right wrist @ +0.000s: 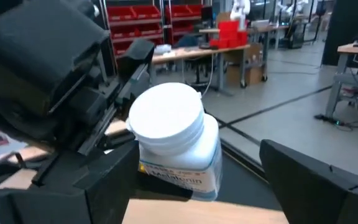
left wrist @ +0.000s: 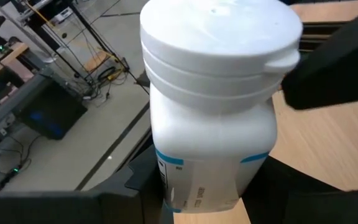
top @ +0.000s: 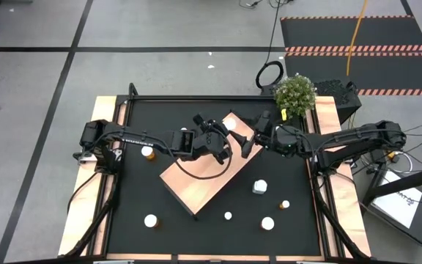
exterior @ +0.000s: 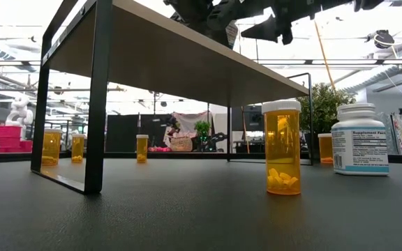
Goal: Pick and place medicine bottles onto shelf by color
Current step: Put the white pill bottle on the shelf
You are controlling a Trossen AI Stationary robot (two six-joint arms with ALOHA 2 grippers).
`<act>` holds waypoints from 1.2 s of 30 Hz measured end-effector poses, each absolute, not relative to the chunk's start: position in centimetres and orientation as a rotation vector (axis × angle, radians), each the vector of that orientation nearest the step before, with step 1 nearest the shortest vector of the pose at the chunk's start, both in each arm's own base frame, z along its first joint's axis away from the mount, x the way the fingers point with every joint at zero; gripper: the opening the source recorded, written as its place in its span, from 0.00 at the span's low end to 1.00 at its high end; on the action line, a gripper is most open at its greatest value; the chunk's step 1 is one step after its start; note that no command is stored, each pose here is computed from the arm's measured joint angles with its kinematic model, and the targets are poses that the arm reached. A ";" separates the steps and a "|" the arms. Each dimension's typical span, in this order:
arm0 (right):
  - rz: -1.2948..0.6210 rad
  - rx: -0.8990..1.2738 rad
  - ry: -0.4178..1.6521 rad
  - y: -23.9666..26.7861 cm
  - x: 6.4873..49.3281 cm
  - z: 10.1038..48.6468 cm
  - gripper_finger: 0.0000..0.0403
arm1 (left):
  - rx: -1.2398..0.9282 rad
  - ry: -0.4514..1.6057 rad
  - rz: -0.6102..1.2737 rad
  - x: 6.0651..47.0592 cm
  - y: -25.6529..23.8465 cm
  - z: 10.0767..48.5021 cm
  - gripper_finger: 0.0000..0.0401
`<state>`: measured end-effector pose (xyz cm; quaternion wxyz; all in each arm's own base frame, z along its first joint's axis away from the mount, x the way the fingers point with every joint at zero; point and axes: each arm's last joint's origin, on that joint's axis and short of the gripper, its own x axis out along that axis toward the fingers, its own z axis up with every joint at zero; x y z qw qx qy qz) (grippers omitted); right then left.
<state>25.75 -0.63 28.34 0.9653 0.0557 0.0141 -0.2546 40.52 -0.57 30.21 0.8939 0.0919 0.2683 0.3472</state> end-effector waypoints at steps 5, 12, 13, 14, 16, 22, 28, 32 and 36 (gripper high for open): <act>-0.397 0.112 0.040 -0.4 25.9 28.3 0.81 | 0.247 0.597 0.698 40.6 -0.7 29.7 0.42; -0.402 0.114 0.066 -1.2 25.9 28.0 0.81 | 0.226 0.592 0.709 40.6 -0.7 29.7 0.42; -0.409 0.123 0.064 -1.4 25.9 28.0 0.81 | 0.225 0.591 0.709 40.6 -0.7 29.7 0.42; -0.413 0.129 0.065 -1.5 25.9 28.0 0.81 | 0.225 0.590 0.709 40.6 -0.7 29.7 0.42; -0.415 0.127 0.072 -1.6 25.9 27.9 0.81 | 0.229 0.594 0.700 40.6 -0.7 29.7 0.42; -0.413 0.098 0.087 -1.6 25.8 27.8 0.80 | 0.263 0.597 0.680 40.6 -1.3 29.8 0.42; -0.415 0.088 0.087 -1.7 25.8 27.9 0.77 | 0.273 0.588 0.677 40.6 -1.8 29.8 0.42; -0.415 0.087 0.087 -1.8 25.8 27.9 0.75 | 0.277 0.590 0.679 40.6 -1.9 29.8 0.42; -0.394 0.106 0.080 -1.7 25.8 28.0 0.75 | 0.277 0.590 0.681 40.6 -1.8 29.8 0.42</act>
